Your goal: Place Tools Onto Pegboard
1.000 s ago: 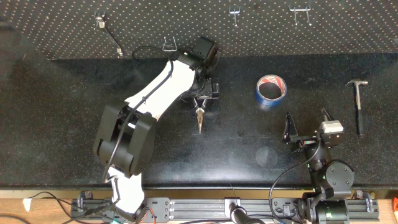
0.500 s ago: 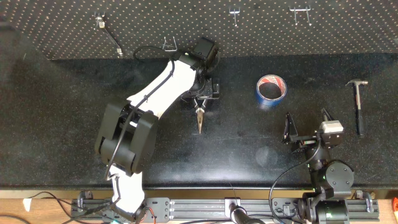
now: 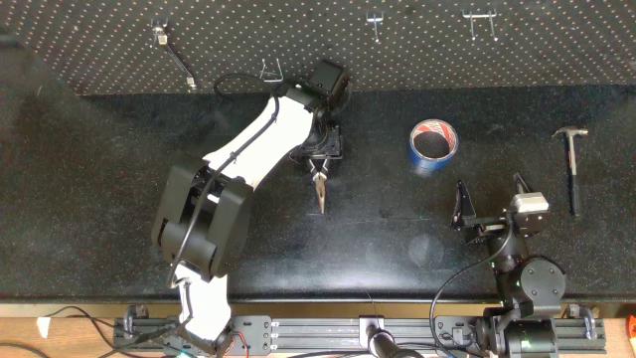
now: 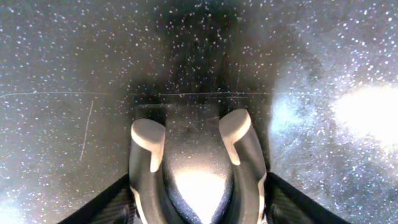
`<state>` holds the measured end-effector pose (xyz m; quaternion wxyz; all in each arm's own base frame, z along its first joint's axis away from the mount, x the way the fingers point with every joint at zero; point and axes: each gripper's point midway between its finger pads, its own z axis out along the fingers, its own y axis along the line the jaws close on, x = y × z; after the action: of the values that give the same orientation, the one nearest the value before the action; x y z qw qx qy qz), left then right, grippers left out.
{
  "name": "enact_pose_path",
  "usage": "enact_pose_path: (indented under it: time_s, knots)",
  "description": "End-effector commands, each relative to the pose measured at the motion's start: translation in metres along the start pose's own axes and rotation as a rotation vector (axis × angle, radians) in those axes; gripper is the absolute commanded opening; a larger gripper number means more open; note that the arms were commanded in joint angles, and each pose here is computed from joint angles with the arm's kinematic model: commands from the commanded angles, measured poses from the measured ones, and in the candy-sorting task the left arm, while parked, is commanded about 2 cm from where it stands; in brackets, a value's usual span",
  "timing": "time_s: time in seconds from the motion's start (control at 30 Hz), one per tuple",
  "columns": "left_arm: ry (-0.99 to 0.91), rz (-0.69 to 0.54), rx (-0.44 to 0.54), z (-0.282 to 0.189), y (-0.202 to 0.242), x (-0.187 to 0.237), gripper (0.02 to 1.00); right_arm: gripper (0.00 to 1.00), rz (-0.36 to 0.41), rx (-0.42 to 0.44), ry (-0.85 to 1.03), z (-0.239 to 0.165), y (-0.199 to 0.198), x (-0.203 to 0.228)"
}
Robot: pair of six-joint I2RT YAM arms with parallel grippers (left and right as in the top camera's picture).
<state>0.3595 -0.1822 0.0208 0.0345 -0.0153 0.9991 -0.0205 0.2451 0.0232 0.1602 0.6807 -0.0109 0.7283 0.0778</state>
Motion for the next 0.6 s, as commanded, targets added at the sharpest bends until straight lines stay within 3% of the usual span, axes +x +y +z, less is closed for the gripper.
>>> enact_pose_path:
  time_s: [0.03,0.33,0.6]
  knots:
    - [0.005,-0.001,0.005,0.0041,-0.0022,-0.0035,0.603,0.976,0.014,0.003,0.002,-0.0001,-0.0002,0.0014]
    - [0.005,-0.001,0.005,0.0041,-0.0022,-0.0034,0.531,0.978,0.014,0.003,0.002,-0.0001,-0.0002,0.0014]
    - [0.005,0.000,0.005,0.0041,-0.0022,-0.0034,0.524,0.976,0.014,0.003,0.002,-0.0001,-0.0002,0.0014]
